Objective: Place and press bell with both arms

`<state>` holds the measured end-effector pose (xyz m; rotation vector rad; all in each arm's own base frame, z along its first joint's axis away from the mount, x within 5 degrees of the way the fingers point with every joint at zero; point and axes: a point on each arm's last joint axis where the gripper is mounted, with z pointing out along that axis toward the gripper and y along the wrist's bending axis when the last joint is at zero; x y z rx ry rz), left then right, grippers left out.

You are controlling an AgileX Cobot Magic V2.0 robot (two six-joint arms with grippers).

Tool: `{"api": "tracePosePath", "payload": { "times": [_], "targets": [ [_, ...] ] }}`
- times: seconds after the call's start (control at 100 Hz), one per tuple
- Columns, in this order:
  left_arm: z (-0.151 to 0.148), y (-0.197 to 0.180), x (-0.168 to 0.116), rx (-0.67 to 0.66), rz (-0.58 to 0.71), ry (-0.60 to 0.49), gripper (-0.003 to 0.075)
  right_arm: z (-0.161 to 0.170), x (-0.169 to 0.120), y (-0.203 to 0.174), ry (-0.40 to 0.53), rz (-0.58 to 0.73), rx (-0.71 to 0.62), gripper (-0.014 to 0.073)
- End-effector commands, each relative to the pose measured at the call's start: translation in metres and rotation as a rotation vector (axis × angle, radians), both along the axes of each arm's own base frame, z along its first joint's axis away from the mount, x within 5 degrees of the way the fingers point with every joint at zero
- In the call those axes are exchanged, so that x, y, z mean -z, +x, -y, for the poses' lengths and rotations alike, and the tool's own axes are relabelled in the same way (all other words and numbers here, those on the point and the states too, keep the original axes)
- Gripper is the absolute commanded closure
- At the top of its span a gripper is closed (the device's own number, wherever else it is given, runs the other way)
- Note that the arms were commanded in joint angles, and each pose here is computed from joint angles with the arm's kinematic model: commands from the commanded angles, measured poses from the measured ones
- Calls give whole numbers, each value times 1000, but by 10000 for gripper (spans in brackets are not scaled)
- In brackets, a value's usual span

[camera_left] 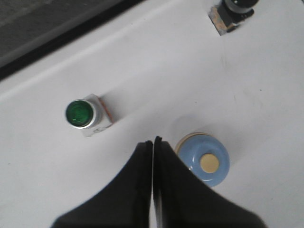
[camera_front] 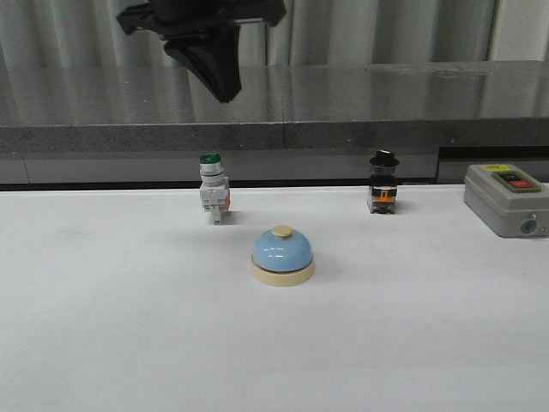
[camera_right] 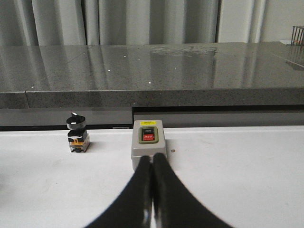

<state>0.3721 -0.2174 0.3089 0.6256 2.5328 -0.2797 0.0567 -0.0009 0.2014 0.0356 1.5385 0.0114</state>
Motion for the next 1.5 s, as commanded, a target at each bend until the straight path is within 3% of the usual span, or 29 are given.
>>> {"api": "tracePosePath", "payload": {
  "times": [0.0, 0.28, 0.86, 1.1, 1.49],
  "targets": [
    [-21, -7, -49, -47, 119, -77, 741, 0, -12, -2, -17, 102, 7, 664],
    [-79, -7, -69, -173, 108, -59, 741, 0, -12, -2, -17, 102, 7, 664],
    [-170, -47, -65, -399, 136, -56, 741, 0, -12, -2, -17, 102, 7, 664],
    [-190, -78, -63, -457, 183, -69, 741, 0, -12, -2, -17, 102, 7, 664],
    [-198, -142, -65, -504, 381, -156, 741, 0, -12, -2, -17, 102, 7, 664]
  ]
}}
